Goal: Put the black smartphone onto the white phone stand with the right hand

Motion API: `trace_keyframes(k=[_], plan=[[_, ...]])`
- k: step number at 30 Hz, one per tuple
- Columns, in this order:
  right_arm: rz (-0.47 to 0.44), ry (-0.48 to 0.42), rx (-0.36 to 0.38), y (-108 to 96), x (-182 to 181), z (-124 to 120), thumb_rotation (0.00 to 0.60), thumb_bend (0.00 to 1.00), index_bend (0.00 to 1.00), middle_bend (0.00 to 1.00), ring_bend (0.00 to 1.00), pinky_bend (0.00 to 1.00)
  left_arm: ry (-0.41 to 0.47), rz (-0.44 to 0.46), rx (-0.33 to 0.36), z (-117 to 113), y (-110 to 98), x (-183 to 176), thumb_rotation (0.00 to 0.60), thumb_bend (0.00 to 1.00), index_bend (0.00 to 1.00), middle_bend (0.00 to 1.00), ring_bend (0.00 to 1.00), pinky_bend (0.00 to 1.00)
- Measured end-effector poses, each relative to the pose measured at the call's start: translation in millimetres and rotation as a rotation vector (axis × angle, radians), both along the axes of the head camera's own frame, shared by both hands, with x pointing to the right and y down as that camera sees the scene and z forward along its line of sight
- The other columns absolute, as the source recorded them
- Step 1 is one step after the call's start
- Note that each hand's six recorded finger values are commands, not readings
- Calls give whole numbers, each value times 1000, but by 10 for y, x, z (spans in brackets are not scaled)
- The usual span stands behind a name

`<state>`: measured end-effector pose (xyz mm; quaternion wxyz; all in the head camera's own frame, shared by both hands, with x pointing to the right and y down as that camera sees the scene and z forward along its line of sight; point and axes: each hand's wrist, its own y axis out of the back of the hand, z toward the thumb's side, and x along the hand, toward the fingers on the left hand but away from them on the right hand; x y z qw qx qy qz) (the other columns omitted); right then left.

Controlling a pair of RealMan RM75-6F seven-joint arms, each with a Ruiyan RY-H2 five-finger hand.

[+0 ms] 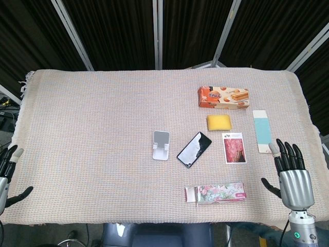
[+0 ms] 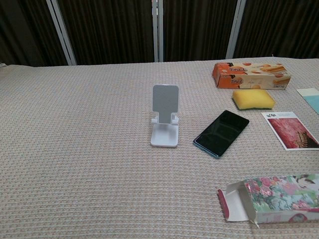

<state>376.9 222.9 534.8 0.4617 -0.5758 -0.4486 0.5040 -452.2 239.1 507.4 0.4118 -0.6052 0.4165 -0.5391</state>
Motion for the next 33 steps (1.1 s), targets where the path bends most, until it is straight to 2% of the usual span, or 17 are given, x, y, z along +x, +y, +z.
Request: trace_keyframes(k=[9,14,18,23,28,33], plan=[[-18,9,-32,13,-34,81,600,0,13,0,0,0,-3,1,1,12,-4,10,600,0,0,0,0,0],[-82,-2,-99,-48,-154,231,600,0,4,0,0,0,-6,1,9,20,-32,13,600,0,0,0,0,0],[-216,-5,-176,-216,-378,441,600,0,4,0,0,0,-19,-4,9,43,-50,10,600,0,0,0,0,0],[-439,22,-265,-501,-748,738,600,0,48,17,0,2,-43,-18,-3,119,-90,-2,600,0,0,0,0,0],[-639,29,-342,-857,-1146,1018,600,0,90,86,10,74,-74,-46,-12,194,-137,-49,600,0,0,0,0,0],[-765,46,-402,-1049,-1498,1306,600,0,104,98,26,98,-99,-65,-26,273,-178,-94,600,0,0,0,0,0]])
